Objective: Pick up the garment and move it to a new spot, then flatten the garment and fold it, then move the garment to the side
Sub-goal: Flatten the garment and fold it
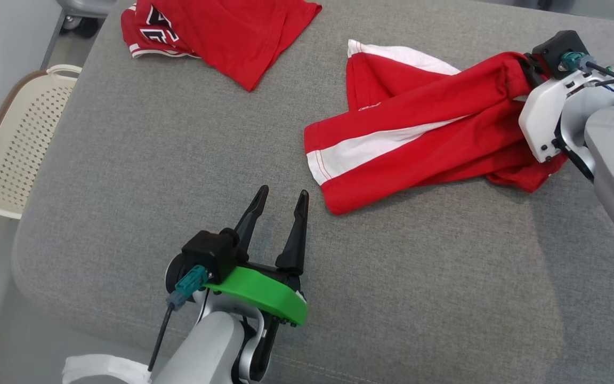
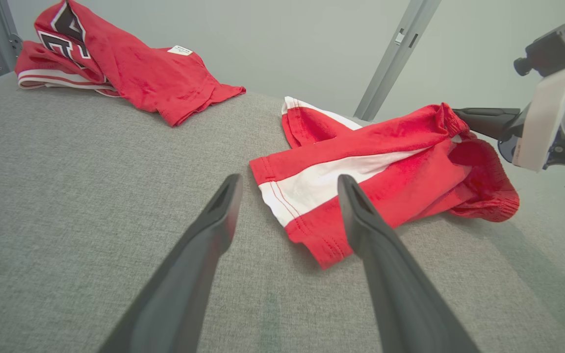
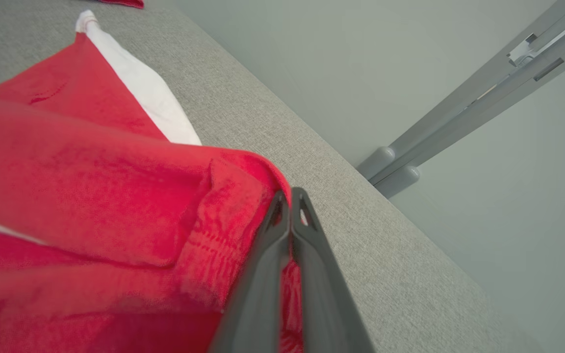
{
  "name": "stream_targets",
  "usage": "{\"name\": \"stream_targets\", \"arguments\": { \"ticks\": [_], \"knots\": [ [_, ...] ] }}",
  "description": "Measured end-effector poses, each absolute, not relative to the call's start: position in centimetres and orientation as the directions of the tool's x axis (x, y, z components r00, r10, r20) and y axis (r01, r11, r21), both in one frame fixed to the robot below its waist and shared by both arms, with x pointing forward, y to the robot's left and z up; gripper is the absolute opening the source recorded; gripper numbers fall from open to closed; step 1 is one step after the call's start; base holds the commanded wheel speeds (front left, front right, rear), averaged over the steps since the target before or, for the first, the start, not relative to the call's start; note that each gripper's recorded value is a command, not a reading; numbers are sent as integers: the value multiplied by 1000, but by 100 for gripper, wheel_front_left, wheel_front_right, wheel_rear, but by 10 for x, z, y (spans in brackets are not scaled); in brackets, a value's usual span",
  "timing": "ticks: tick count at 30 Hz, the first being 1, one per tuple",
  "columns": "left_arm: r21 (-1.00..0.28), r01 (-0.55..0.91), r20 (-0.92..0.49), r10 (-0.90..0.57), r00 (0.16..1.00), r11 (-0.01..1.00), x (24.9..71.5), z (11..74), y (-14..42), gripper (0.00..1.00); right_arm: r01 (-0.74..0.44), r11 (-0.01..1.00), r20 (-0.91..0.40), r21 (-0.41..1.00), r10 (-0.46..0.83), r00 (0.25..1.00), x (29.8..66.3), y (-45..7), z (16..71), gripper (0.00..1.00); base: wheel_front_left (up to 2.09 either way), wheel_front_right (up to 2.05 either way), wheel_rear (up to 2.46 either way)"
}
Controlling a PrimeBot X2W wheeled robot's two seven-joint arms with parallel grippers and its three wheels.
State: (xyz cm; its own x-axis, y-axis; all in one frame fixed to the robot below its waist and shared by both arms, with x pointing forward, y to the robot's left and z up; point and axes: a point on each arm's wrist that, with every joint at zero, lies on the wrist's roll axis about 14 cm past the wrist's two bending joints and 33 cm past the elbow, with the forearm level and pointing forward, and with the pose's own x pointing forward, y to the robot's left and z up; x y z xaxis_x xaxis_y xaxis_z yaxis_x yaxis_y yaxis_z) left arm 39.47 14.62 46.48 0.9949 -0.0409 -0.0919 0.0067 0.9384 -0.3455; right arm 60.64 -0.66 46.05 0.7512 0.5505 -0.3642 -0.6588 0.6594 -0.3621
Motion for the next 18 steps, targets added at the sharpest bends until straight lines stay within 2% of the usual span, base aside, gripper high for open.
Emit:
{"name": "stream_targets", "arguments": {
  "ticks": [1,7,18],
  "knots": [
    [-344,6,-95,-41,995,939,395,464,146,100,-660,661,-364,-358,552,750,608,-5,458,100,0,0,0],
    [-342,5,-113,-47,992,940,398,458,143,100,-646,681,-354,-345,543,761,614,-13,450,100,0,0,0],
    [-339,76,-91,-113,989,938,407,461,122,100,-565,779,-165,-273,541,825,611,-43,504,100,0,0,0]
  ]
}}
